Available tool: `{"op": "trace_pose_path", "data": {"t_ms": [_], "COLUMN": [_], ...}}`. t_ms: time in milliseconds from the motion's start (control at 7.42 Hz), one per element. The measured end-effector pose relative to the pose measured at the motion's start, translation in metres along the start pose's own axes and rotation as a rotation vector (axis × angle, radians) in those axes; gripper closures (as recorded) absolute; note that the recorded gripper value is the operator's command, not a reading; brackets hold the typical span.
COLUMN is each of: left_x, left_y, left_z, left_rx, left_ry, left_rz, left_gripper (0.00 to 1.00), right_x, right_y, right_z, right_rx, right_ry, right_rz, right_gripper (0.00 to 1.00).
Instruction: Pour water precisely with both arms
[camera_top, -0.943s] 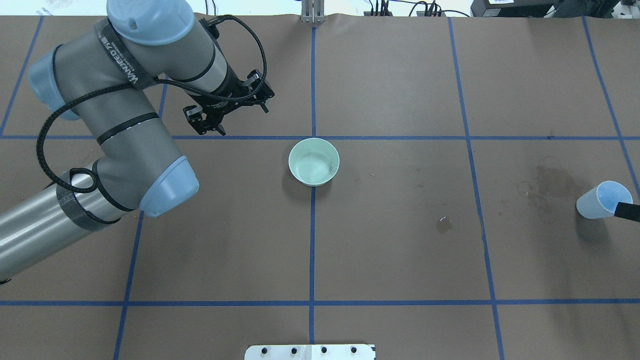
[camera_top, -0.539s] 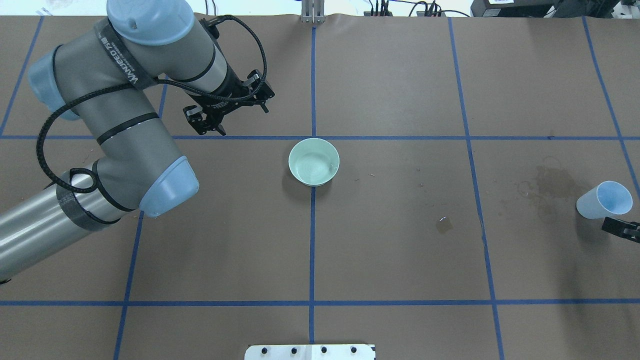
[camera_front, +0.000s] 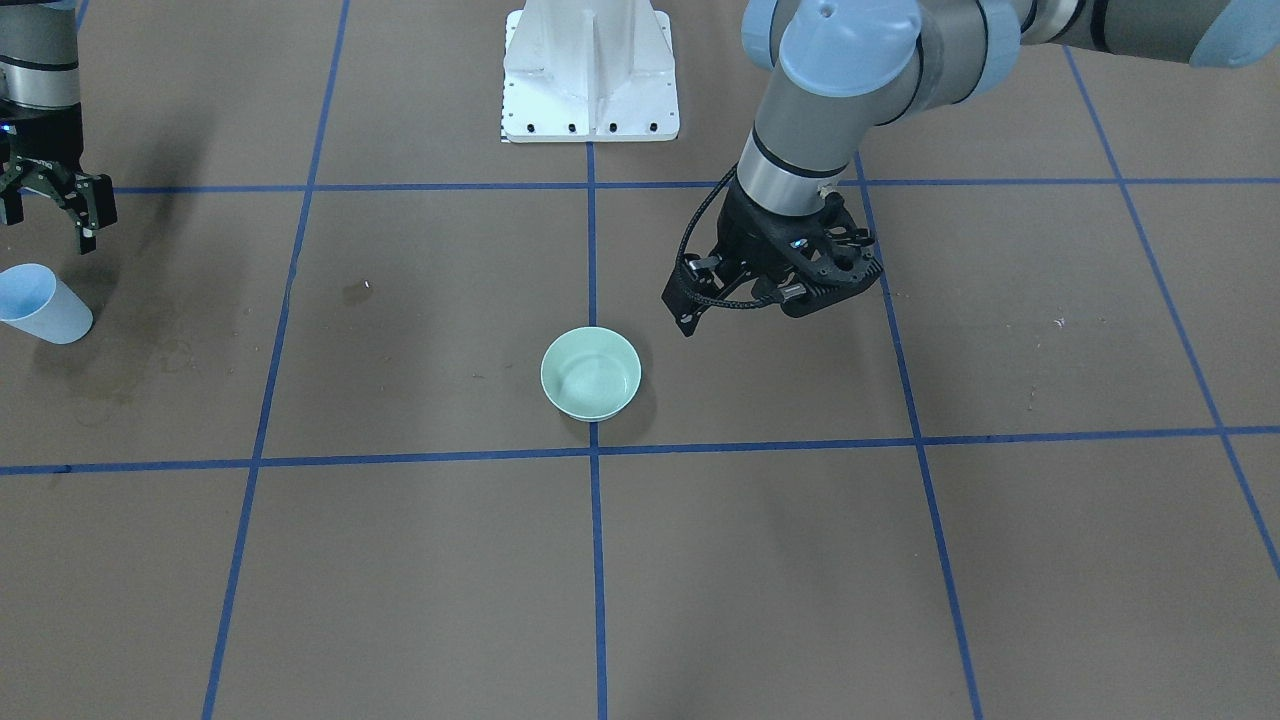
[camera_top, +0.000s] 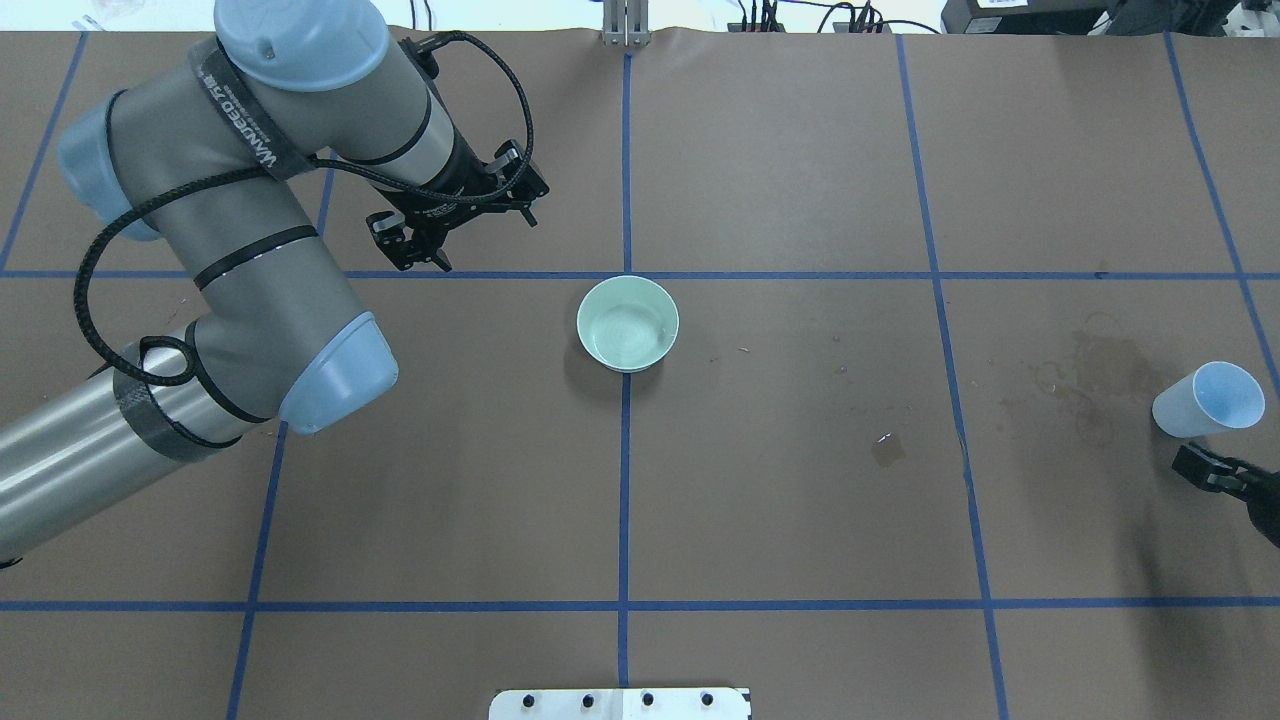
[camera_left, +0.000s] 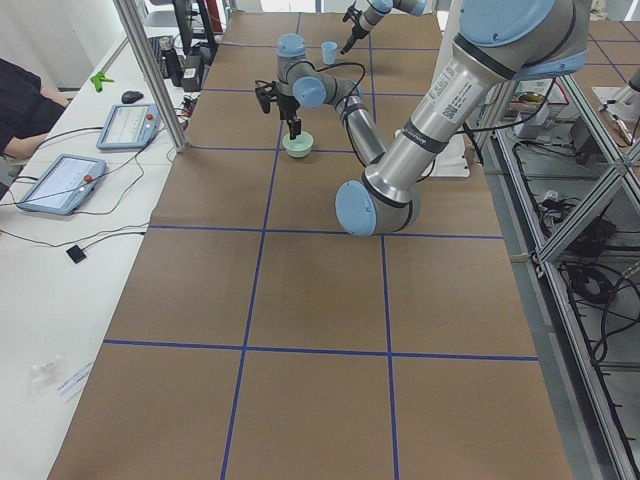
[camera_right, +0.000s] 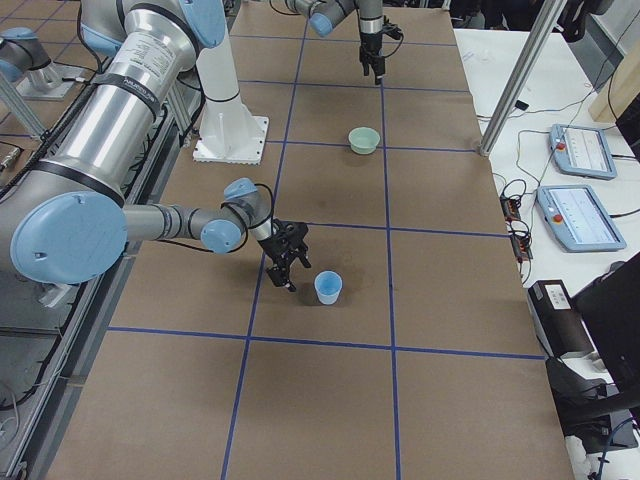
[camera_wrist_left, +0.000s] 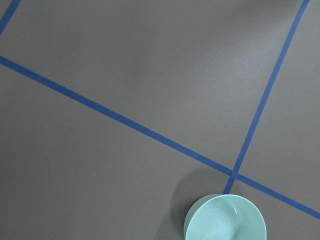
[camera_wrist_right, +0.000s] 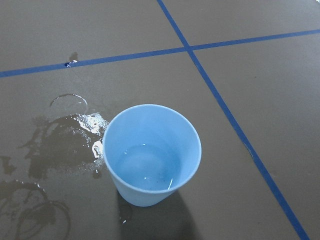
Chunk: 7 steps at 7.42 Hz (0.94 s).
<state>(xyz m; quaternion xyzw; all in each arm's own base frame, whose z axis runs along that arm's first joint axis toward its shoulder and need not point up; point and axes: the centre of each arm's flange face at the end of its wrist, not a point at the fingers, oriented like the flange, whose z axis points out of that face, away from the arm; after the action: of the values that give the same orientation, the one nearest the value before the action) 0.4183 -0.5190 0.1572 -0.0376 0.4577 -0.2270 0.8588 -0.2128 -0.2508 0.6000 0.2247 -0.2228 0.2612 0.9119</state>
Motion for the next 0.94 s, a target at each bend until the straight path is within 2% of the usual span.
{"op": "trace_pose_path", "data": {"t_ms": [404,943], "left_x": [0.000,-0.003], "left_y": [0.000,-0.001], "left_z": [0.002,0.005], "left_rx": [-0.001,-0.002], "left_ry": [-0.003,-0.007], "left_rz": [-0.002,-0.004], "left_gripper": [0.00,0.00], "right_x": [-0.010,-0.021], "right_y": [0.021,0.023], "right_z": [0.022,0.031], "right_rx": [0.110,0.210], "right_ry": [-0.027,-0.058], "right_rz": [0.017,0.022], "right_gripper": [0.01,0.01]}}
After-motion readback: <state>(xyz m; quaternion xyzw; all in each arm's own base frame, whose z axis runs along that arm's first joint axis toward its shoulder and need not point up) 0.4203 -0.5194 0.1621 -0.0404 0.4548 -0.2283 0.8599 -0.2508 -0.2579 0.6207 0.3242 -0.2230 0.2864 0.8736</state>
